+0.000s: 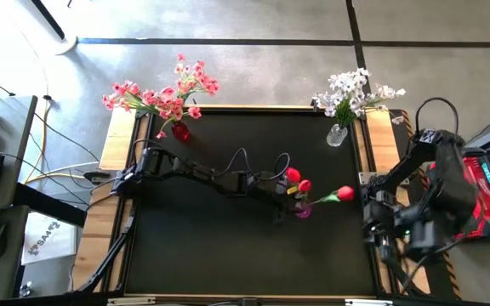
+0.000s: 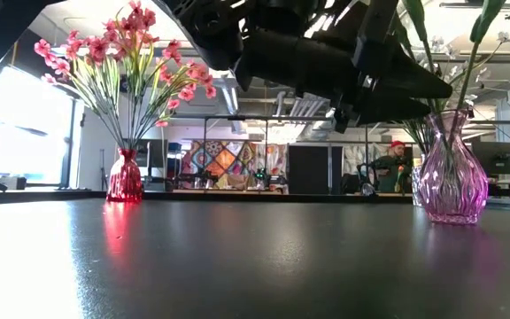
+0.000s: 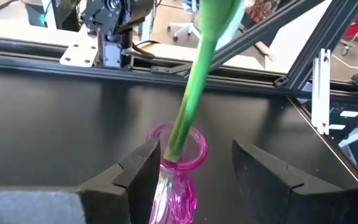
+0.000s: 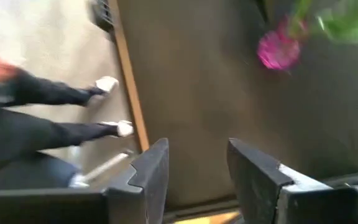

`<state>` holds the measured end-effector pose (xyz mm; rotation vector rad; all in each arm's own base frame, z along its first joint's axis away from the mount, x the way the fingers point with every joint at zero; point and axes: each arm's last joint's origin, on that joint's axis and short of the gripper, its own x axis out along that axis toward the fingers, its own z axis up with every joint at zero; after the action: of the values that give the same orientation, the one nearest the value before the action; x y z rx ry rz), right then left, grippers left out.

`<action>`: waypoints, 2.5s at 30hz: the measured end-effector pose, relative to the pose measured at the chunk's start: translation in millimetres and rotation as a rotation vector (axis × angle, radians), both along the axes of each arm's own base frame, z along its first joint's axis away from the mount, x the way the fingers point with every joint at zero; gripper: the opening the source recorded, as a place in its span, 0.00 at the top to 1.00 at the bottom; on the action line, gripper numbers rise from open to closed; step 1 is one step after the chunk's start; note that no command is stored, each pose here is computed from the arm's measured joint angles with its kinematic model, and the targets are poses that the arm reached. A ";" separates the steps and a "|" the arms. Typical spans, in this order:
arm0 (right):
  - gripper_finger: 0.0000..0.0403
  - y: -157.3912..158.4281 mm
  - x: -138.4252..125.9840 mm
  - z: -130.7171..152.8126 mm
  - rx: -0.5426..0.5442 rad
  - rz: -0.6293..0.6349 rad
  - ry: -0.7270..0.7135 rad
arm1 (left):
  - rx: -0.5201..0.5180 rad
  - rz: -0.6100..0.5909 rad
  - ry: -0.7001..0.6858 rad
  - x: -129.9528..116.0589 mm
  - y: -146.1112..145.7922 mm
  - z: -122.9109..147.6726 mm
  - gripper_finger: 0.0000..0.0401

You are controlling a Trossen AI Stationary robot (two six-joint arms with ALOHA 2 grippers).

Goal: Sort flowers into vase by color
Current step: Adjust the purple flower vase

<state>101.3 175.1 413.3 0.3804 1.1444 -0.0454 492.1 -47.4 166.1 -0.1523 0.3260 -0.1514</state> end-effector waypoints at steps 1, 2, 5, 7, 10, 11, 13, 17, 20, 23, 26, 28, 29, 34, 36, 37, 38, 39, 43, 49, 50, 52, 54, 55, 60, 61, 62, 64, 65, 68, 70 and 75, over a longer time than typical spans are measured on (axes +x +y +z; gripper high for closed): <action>0.63 2.3 0.6 -9.9 -0.024 -0.012 0.023 | 0.000 -0.002 0.000 -0.1 -0.6 0.0 0.53; 0.63 4.6 1.3 -19.9 -0.044 -0.031 0.043 | -0.001 -0.004 0.000 -0.1 -1.2 0.0 0.53; 0.62 10.6 5.8 -51.1 -0.115 -0.098 0.026 | -0.006 -0.022 0.000 -0.3 -2.2 0.0 0.53; 0.60 13.9 10.3 -72.1 -0.158 -0.151 -0.041 | -0.008 -0.029 0.002 -0.3 -2.5 -0.1 0.53; 0.56 17.5 16.5 -104.9 -0.219 -0.209 -0.171 | -0.008 -0.030 0.005 -0.4 -2.5 -0.3 0.53; 0.54 17.5 18.4 -116.8 -0.241 -0.223 -0.209 | -0.008 -0.031 0.006 -0.5 -2.5 -0.4 0.53; 0.49 15.2 22.2 -139.1 -0.279 -0.249 -0.261 | -0.011 -0.038 0.006 -0.5 -2.7 -0.4 0.53; 0.37 3.0 29.5 -175.8 -0.328 -0.311 -0.269 | -0.030 -0.049 0.012 -0.6 -2.8 -0.6 0.53; 0.29 -9.6 33.6 -193.7 -0.369 -0.381 -0.271 | -0.040 -0.047 0.017 -0.7 -3.4 -0.7 0.53; 0.24 -19.2 39.7 -203.1 -0.405 -0.439 -0.314 | -0.041 -0.046 0.017 -0.7 -3.4 -0.7 0.53; 0.23 -25.9 46.7 -209.6 -0.426 -0.455 -0.329 | -0.058 -0.041 0.021 -0.7 -3.4 -0.7 0.53; 0.23 -29.1 52.3 -215.0 -0.432 -0.436 -0.323 | -0.063 -0.039 0.022 -0.7 -3.4 -0.8 0.53; 0.23 -30.4 55.3 -217.8 -0.434 -0.419 -0.318 | -0.063 -0.039 0.022 -0.7 -3.4 -0.8 0.53; 0.23 -37.9 73.9 -223.5 -0.421 -0.362 -0.309 | -0.065 -0.044 0.023 -0.8 -3.5 -0.8 0.53; 0.24 -43.2 78.8 -223.3 -0.437 -0.366 -0.299 | -0.065 -0.045 0.023 -0.8 -3.6 -0.8 0.53; 0.24 -46.1 80.4 -223.5 -0.446 -0.370 -0.290 | -0.066 -0.045 0.023 -0.8 -3.6 -0.8 0.53; 0.25 -48.6 82.3 -223.6 -0.451 -0.367 -0.278 | -0.066 -0.046 0.024 -0.8 -3.6 -0.8 0.53; 0.26 -50.8 84.2 -223.8 -0.450 -0.364 -0.264 | -0.066 -0.046 0.024 -0.8 -3.6 -0.9 0.53; 0.33 -58.8 89.9 -225.5 -0.423 -0.325 -0.182 | -0.066 -0.046 0.024 -0.8 -3.6 -0.9 0.53; 0.48 -62.8 97.5 -224.6 -0.398 -0.278 -0.168 | -0.066 -0.046 0.025 -0.8 -3.6 -1.0 0.53; 0.51 -63.2 99.1 -224.3 -0.391 -0.273 -0.172 | -0.066 -0.046 0.025 -0.8 -3.6 -1.0 0.53; 0.56 -64.0 102.1 -223.6 -0.379 -0.263 -0.181 | -0.066 -0.046 0.026 -0.8 -3.8 -1.1 0.53; 0.61 -65.2 103.9 -223.4 -0.370 -0.258 -0.179 | -0.066 -0.046 0.026 -0.8 -3.6 -1.2 0.53; 0.63 -65.9 104.5 -223.4 -0.366 -0.257 -0.176 | -0.066 -0.046 0.026 -0.8 -3.6 -1.2 0.53; 0.68 -68.3 106.3 -222.7 -0.332 -0.254 -0.156 | -0.066 -0.046 0.027 -0.9 -3.8 -1.2 0.53; 0.68 -68.3 106.2 -222.7 -0.327 -0.258 -0.154 | -0.066 -0.046 0.026 -0.9 -3.8 -1.2 0.53; 0.68 -68.3 106.0 -222.7 -0.322 -0.266 -0.152 | -0.066 -0.046 0.026 -0.9 -3.8 -1.2 0.53; 0.66 -67.6 104.4 -221.7 -0.304 -0.271 -0.147 | -0.066 -0.046 0.025 -0.8 -3.7 -1.2 0.53; 0.66 -67.1 103.3 -220.8 -0.294 -0.275 -0.148 | -0.066 -0.046 0.024 -0.8 -3.8 -1.2 0.53; 0.65 -66.1 95.0 -216.7 -0.260 -0.285 -0.127 | -0.067 -0.047 0.038 -1.9 -3.9 0.7 0.53; 0.65 -65.6 86.1 -213.6 -0.249 -0.299 -0.105 | -0.067 -0.048 0.041 -2.3 -3.9 1.3 0.53; 0.65 -59.8 61.1 -204.1 -0.222 -0.323 -0.087 | -0.060 -0.050 0.033 -3.7 -3.7 8.1 0.53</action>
<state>162.4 115.3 209.3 0.3625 0.9720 -0.4318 488.4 -51.1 174.2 -0.2060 0.3586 -0.2079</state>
